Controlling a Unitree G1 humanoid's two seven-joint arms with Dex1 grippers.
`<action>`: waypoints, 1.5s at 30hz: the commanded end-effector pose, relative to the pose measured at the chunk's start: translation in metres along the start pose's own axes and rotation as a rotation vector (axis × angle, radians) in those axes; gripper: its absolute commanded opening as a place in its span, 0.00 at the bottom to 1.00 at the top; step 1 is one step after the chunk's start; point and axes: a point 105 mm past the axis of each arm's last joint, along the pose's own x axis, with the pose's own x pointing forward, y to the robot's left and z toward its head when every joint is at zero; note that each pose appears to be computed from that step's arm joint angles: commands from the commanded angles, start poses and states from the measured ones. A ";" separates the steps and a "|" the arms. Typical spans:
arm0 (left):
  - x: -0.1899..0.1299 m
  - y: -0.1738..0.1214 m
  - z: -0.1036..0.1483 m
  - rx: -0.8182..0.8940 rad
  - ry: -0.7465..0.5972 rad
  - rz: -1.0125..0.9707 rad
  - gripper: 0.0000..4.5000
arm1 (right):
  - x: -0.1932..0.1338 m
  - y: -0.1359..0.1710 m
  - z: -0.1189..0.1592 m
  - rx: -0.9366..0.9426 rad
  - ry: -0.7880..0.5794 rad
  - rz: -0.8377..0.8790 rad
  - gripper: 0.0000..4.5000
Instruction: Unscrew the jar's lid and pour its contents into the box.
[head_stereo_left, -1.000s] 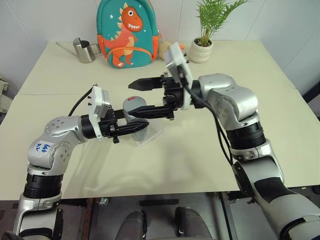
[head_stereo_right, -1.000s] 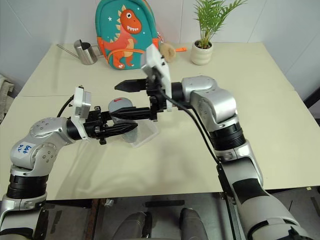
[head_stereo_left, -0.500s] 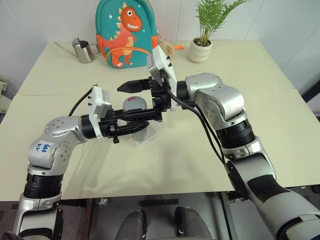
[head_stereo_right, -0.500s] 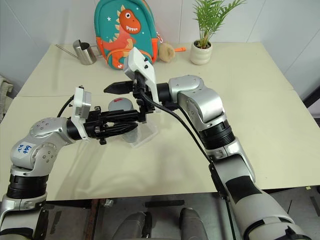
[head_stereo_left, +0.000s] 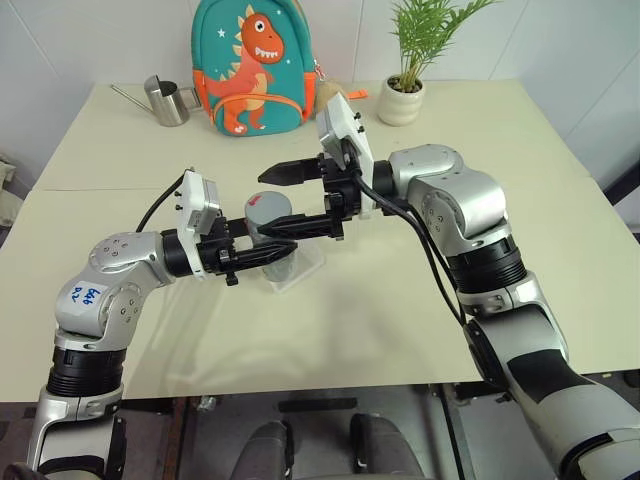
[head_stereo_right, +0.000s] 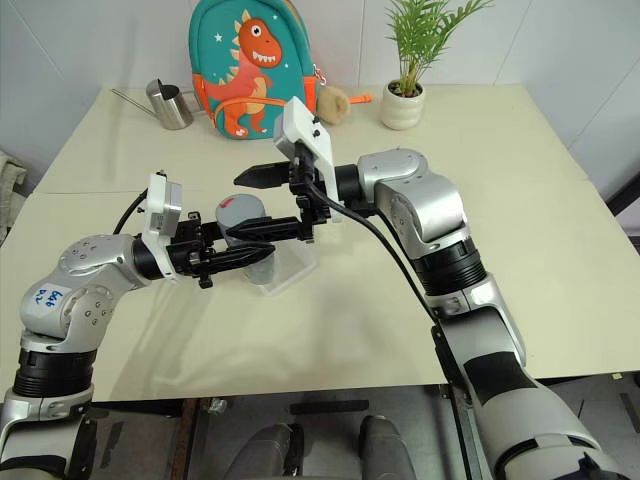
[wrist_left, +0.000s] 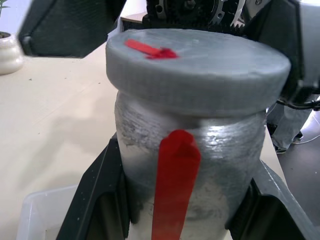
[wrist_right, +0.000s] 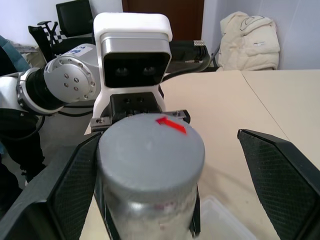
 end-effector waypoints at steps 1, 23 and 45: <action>0.001 -0.006 0.012 0.051 -0.017 -0.031 0.42 | -0.014 -0.003 0.012 -0.032 -0.044 -0.032 0.99; 0.001 -0.009 0.011 0.052 -0.021 -0.034 0.42 | 0.010 0.014 0.019 0.008 -0.086 0.085 0.99; -0.003 -0.011 0.009 0.051 -0.006 -0.032 0.42 | -0.026 0.001 0.044 0.196 -0.344 0.014 0.57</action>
